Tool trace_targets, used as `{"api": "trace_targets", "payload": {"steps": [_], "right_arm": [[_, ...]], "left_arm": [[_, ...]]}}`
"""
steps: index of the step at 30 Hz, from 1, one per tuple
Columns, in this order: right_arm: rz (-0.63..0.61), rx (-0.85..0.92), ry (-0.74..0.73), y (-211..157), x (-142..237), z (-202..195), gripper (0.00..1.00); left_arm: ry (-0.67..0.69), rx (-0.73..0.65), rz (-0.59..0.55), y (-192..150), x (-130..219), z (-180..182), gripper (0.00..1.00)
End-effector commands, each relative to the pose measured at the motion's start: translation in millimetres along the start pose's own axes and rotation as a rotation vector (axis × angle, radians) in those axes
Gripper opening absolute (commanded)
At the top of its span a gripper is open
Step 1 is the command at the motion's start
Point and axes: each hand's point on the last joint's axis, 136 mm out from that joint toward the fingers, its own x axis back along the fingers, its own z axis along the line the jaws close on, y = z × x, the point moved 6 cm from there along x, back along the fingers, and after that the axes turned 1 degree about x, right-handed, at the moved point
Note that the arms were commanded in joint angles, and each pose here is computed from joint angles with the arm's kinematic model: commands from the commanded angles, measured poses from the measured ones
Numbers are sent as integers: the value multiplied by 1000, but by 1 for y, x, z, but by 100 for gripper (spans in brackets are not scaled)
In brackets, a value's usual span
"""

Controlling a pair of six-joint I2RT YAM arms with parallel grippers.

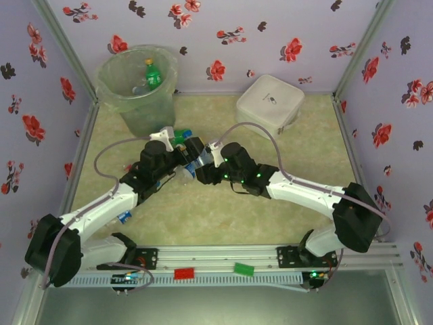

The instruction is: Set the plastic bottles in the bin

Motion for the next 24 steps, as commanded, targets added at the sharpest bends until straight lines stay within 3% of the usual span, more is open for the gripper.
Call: {"api": "trace_targets", "payload": {"steps": [1, 7, 17, 21, 24], "right_arm": [[-106, -2, 38, 17, 9, 6, 43], [-152, 3, 41, 23, 8, 6, 43], [-172, 10, 32, 28, 3, 5, 48], [-170, 12, 19, 28, 3, 4, 63], [-162, 10, -1, 26, 5, 2, 80]], "left_arm": [[-65, 18, -37, 8, -2, -15, 100], [-65, 34, -23, 3, -6, -13, 90], [-78, 23, -25, 4, -5, -17, 62], [-78, 22, -27, 4, -5, -17, 57], [-64, 23, -48, 7, -5, -15, 56]]}}
